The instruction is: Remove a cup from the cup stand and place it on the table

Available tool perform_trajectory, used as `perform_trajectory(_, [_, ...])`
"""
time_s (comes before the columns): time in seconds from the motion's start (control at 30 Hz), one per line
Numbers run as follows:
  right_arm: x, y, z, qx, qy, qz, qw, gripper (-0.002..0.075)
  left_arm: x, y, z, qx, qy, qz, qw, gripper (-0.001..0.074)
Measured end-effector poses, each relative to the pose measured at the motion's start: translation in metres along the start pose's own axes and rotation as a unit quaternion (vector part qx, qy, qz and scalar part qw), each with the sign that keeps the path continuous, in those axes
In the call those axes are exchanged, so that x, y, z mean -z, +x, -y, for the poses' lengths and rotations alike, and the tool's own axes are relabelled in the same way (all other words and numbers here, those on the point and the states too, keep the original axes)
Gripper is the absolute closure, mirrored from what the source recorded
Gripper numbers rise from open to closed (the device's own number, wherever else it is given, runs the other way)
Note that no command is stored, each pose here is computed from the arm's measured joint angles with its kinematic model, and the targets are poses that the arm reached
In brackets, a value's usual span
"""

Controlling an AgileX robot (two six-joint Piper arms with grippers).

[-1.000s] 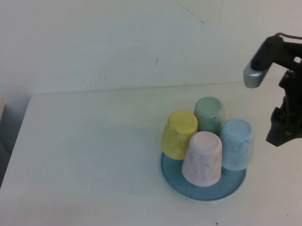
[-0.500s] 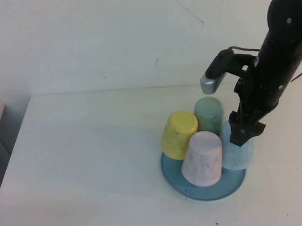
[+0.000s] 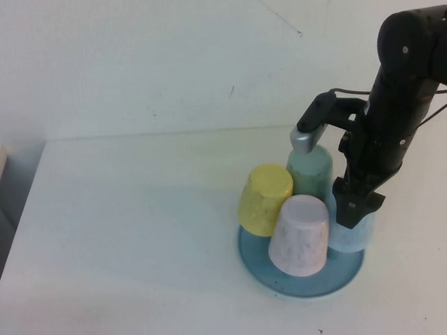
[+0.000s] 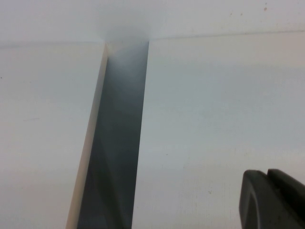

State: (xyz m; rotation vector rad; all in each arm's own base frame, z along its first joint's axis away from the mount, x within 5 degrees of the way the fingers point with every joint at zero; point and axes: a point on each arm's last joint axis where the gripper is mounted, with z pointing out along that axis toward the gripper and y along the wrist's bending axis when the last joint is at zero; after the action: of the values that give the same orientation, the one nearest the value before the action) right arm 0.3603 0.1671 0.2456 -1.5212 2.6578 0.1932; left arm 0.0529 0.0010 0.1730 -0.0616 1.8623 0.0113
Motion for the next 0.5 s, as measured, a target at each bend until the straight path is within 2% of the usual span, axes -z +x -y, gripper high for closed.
perform_trajectory(0.07, [0.0, 0.0, 0.0, 0.0, 0.0, 0.0, 1.0, 0.0151, 0.0, 0.0, 0.0, 0.0, 0.0, 0.0, 1.0, 0.0738])
perform_trajectory(0.23, [0.006, -0.003, 0.001, -0.005, 0.007, 0.009, 1.0, 0.0151, 0.0, 0.0, 0.0, 0.0, 0.0, 0.0, 1.0, 0.0738])
perform_trajectory(0.37, [0.037, -0.005, -0.003, -0.012, 0.033, 0.046, 0.998, 0.0151, 0.0, 0.0, 0.0, 0.001, 0.0, 0.0, 1.0, 0.0738])
perform_trajectory(0.5, [0.088, 0.003, -0.017, -0.017, 0.071, 0.103, 0.992, 0.0151, 0.0, 0.0, 0.0, 0.001, 0.0, 0.0, 1.0, 0.0738])
